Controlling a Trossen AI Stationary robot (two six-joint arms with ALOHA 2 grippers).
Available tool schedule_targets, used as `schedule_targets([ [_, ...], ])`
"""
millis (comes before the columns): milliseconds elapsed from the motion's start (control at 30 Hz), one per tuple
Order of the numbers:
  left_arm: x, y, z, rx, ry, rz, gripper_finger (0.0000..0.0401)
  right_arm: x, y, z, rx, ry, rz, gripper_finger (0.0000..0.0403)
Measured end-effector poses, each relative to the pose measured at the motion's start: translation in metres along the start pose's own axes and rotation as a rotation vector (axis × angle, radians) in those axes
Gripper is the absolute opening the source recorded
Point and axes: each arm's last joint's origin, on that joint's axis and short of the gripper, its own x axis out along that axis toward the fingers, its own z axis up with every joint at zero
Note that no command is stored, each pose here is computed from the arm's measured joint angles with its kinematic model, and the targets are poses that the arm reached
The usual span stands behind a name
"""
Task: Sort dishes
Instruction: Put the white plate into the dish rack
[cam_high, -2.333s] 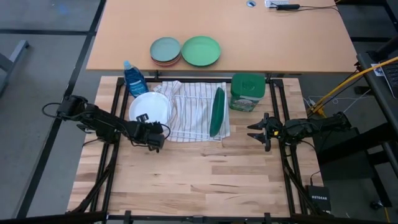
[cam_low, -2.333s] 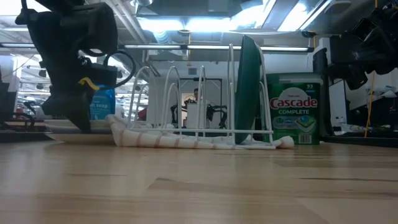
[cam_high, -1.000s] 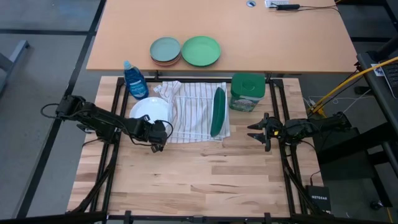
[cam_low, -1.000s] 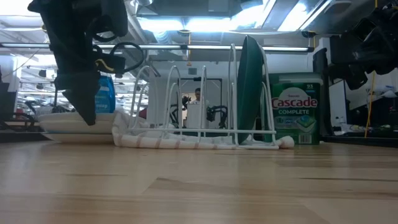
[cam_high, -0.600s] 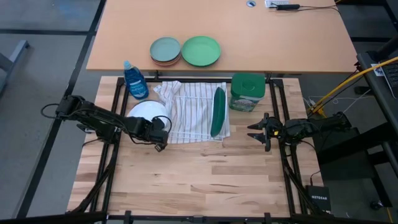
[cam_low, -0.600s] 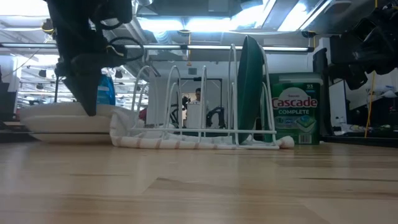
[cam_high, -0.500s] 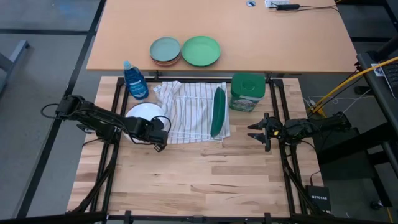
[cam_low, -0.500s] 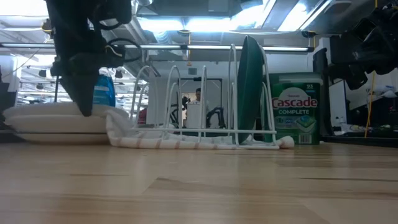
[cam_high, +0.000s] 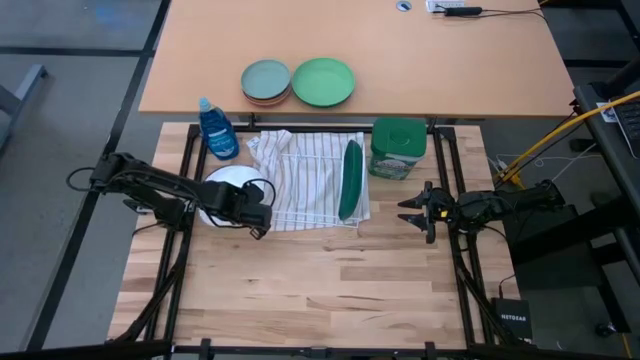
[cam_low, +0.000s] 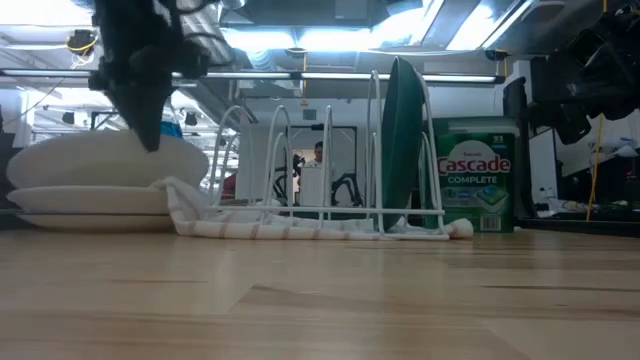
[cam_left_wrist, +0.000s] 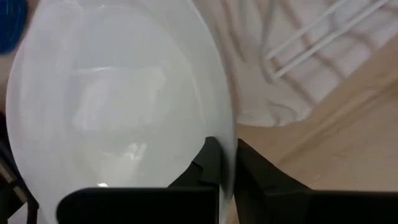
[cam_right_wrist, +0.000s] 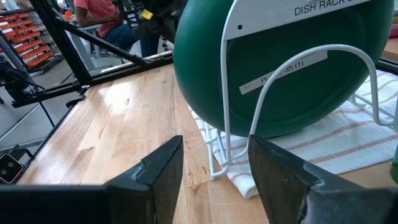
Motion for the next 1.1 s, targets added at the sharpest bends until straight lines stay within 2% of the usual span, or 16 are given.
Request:
schedule_targets([
  [233,-0.019,-0.003,0.010,-0.012,-0.025,-0.029,0.0001,0.000,0.000,0.000,0.000,0.000,0.000,0.0186],
  [733,-0.046,0.000,0.020,-0.013,-0.048,-0.018,0.0001,0.000,0.000,0.000,0.000,0.000,0.000,0.0186],
  [1100,-0.070,0.017,0.019,-0.077,-0.110,-0.102,0.0001,0.000,0.000,0.000,0.000,0.001,0.000,0.0186],
])
